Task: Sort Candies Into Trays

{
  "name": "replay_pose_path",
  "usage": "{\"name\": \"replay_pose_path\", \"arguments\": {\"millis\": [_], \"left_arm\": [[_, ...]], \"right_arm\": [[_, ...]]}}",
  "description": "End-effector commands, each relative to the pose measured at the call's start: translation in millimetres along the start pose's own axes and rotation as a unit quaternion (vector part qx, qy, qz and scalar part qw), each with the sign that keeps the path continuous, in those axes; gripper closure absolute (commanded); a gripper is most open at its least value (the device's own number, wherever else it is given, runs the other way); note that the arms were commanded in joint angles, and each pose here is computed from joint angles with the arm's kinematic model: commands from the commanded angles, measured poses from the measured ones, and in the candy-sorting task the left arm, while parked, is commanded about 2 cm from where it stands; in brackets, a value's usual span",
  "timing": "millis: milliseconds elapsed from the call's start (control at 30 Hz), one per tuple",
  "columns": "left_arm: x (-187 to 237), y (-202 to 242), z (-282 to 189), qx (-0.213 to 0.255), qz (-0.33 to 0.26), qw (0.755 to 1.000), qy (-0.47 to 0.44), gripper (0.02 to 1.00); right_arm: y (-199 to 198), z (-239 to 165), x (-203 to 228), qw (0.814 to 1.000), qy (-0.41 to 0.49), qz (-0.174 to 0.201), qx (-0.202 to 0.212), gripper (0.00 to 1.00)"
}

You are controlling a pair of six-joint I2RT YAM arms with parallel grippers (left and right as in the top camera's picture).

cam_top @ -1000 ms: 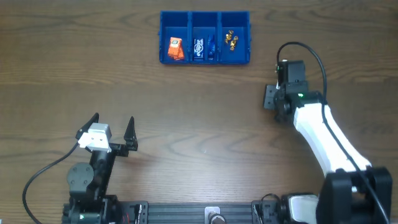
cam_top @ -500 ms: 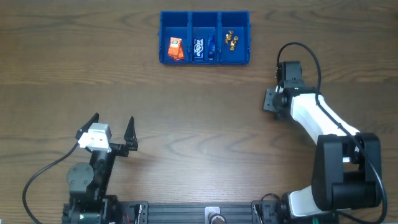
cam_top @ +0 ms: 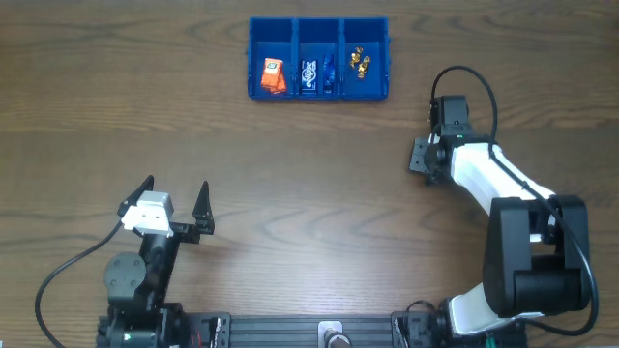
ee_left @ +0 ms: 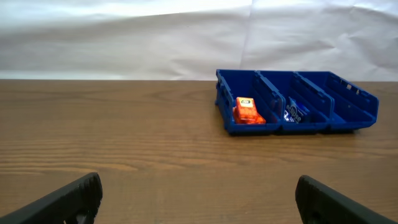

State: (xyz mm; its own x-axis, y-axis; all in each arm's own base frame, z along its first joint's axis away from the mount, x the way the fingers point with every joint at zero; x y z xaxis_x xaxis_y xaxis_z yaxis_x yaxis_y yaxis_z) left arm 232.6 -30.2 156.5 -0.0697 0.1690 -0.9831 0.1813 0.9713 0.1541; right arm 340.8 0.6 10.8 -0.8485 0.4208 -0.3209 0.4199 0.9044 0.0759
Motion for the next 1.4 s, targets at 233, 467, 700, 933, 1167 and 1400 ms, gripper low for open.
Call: {"name": "replay_pose_path", "arguments": {"millis": [233, 467, 700, 933, 1167, 1400], "left_arm": [[14.9, -4.5, 1.0, 0.011, 0.004, 1.0, 0.021, 0.023], [14.9, -4.5, 1.0, 0.011, 0.004, 1.0, 0.021, 0.023], [14.9, -4.5, 1.0, 0.011, 0.004, 1.0, 0.021, 0.02], [14.9, -4.5, 1.0, 0.011, 0.004, 1.0, 0.021, 0.02], [14.9, -4.5, 1.0, 0.011, 0.004, 1.0, 0.021, 0.02], [14.9, -4.5, 1.0, 0.011, 0.004, 1.0, 0.021, 0.02]], "right_arm": [[-2.7, 6.3, 2.9, 1.0, 0.006, 0.006, 0.006, 0.555], [-2.6, 6.3, 2.4, 1.0, 0.005, 0.006, 0.005, 0.649], [-1.8, 6.3, 2.8, 1.0, 0.006, 0.008, 0.003, 0.801], [15.3, 0.1, 8.6, 1.0, 0.011, -0.005, -0.014, 0.871], [78.6, -68.5, -13.1, 0.991, -0.075, -0.057, -0.091, 0.875], [144.3, -163.1, -85.1, 0.972, -0.165, -0.079, -0.149, 0.882]]}}
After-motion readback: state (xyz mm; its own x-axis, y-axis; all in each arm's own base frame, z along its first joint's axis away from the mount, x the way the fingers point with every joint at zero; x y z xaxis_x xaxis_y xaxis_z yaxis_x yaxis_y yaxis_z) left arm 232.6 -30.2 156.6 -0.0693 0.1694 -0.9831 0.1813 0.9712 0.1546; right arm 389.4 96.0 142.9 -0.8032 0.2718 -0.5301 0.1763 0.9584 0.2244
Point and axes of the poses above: each gripper's point midway between its finger pads, its own z axis out along the fingers, its own y axis along the line the jaws close on, x = y × z, the point moved 1 cm from there along -z, back along the fingers, and after that the axes turned 13 degrees about z, right-handed, at the moved point
